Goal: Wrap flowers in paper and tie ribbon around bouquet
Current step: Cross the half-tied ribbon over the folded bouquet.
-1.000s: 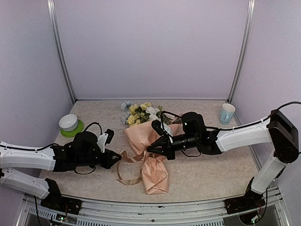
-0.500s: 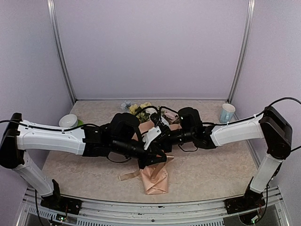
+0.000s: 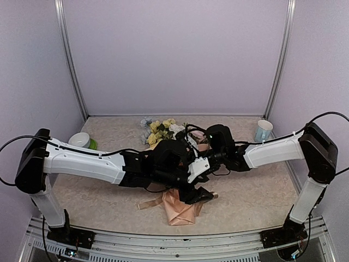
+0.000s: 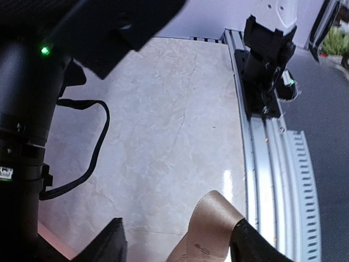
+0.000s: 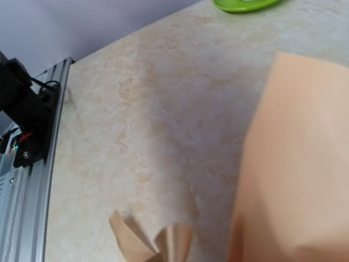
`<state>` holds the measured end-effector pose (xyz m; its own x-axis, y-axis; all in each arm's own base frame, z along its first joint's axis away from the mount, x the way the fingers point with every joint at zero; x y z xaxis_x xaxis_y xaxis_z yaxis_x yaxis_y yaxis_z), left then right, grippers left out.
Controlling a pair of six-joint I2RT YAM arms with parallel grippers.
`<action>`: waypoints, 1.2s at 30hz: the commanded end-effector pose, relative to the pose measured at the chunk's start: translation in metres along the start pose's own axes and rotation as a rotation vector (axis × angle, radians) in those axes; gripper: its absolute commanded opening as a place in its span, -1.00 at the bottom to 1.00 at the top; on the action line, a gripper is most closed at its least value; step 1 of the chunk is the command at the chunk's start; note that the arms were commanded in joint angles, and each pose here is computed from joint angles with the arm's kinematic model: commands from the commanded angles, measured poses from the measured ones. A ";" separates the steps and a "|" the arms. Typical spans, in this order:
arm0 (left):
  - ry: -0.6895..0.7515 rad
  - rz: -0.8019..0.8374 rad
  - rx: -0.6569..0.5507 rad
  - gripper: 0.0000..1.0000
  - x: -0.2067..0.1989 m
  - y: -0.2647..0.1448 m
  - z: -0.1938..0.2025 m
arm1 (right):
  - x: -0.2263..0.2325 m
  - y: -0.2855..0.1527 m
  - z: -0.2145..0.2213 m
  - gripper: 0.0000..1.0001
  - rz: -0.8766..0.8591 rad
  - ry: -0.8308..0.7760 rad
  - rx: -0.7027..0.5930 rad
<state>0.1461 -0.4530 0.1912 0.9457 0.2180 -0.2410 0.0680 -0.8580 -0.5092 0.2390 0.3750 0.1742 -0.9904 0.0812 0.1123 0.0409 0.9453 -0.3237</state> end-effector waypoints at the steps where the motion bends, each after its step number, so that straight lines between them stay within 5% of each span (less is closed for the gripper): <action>1: 0.101 -0.117 -0.038 0.46 0.005 -0.008 -0.007 | 0.002 -0.001 -0.004 -1.00 -0.018 -0.013 -0.003; 4: 0.151 -0.136 -0.047 0.68 0.001 -0.015 -0.007 | 0.002 -0.002 -0.005 -1.00 -0.018 -0.019 -0.004; 11: 0.079 -0.129 -0.199 0.69 0.008 -0.063 -0.015 | 0.001 -0.002 -0.005 -1.00 -0.017 -0.017 0.001; 14: -0.048 -0.089 -0.336 0.57 0.023 -0.100 -0.015 | 0.000 -0.001 -0.007 -1.00 -0.016 -0.006 -0.004; 19: -0.374 -0.250 -0.471 0.18 0.092 -0.144 0.022 | 0.001 0.007 -0.013 -1.00 0.009 0.012 -0.009; 25: -0.517 -0.260 -0.503 0.48 0.114 -0.159 0.075 | 0.013 0.034 -0.014 -0.95 0.004 0.010 0.027; 30: -0.605 -0.234 -0.499 0.46 0.122 -0.157 0.100 | 0.022 0.062 -0.007 -0.88 -0.016 0.006 0.090; 36: -0.551 -0.123 -0.460 0.45 0.104 -0.149 0.112 | 0.019 0.068 0.001 -0.86 0.003 0.035 0.118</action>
<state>0.2136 -0.2404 0.1373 0.5459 0.5420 -0.6390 0.4889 -0.8254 -0.2824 0.2220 0.4379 0.1593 -0.9890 0.0675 0.1315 0.0092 0.9159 -0.4013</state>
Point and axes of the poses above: each gripper's point midway between its finger pads, its own y axis out along the fingers, its own x axis along the line the jaws close on, z = x × y, the point moved 5 cm from there along -y, back along the fingers, and after that the axes turned 14 degrees about -y, right-handed, at the moved point
